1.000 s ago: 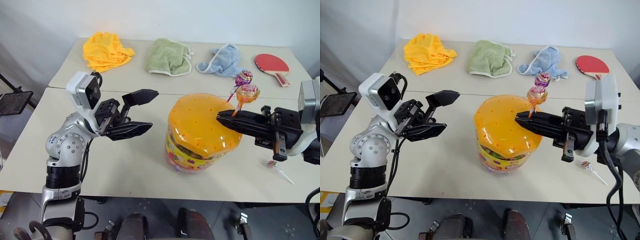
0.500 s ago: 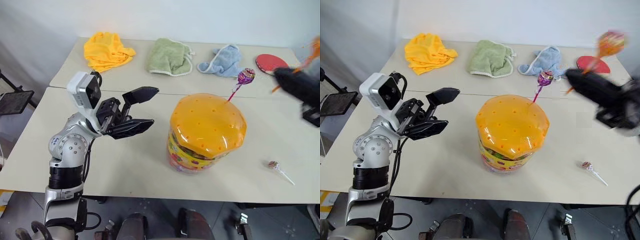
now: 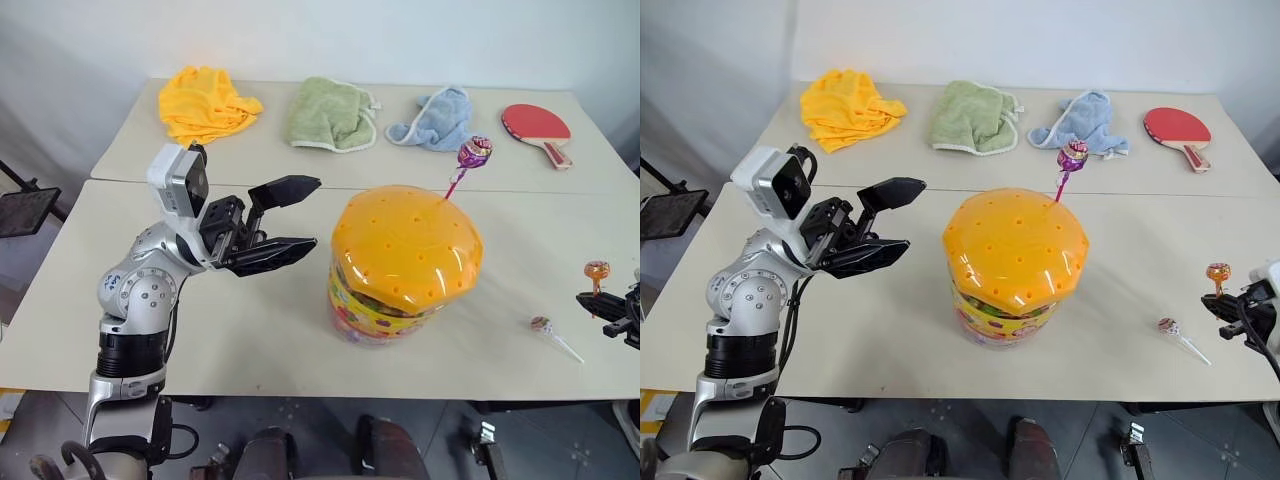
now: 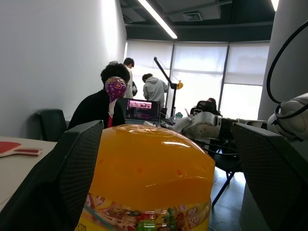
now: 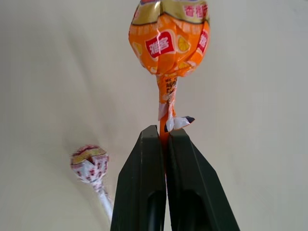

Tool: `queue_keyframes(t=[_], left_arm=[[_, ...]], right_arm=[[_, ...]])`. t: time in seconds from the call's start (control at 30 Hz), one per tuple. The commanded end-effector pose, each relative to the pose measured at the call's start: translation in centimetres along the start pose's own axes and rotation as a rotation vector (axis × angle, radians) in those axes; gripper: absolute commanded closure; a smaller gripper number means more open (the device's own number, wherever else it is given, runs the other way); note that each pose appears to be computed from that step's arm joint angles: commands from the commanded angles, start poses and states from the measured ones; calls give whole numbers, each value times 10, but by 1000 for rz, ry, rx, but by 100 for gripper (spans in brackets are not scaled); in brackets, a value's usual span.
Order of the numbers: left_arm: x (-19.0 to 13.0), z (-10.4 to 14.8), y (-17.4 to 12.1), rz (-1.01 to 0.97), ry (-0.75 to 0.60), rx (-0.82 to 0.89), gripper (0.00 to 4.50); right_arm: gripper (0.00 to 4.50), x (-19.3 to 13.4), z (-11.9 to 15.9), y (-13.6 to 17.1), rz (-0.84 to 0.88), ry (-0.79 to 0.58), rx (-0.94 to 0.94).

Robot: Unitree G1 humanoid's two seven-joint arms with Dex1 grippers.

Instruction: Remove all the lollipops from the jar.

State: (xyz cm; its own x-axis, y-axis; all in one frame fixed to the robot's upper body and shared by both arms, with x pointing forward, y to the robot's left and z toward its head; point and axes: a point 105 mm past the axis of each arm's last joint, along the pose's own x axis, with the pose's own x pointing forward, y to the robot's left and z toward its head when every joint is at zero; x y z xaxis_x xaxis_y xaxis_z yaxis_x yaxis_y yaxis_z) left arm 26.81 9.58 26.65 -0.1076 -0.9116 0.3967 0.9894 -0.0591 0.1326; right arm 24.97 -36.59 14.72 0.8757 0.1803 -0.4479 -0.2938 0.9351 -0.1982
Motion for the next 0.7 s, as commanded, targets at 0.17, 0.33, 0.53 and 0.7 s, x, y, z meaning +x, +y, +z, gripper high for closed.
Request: queue_keyframes(t=[0.17, 0.33, 0.53, 0.7], left_arm=[[5, 8, -1, -16, 6, 35, 0], [4, 10, 1, 3, -3, 40, 0], [5, 12, 5, 19, -45, 27, 0], [6, 13, 8, 31, -74, 4, 0]], right_arm=[[344, -3, -14, 6, 74, 74, 22], [170, -35, 63, 16, 166, -341, -58], [170, -46, 145, 67, 400, -646, -9], [170, -47, 174, 100, 589, -705, 28]])
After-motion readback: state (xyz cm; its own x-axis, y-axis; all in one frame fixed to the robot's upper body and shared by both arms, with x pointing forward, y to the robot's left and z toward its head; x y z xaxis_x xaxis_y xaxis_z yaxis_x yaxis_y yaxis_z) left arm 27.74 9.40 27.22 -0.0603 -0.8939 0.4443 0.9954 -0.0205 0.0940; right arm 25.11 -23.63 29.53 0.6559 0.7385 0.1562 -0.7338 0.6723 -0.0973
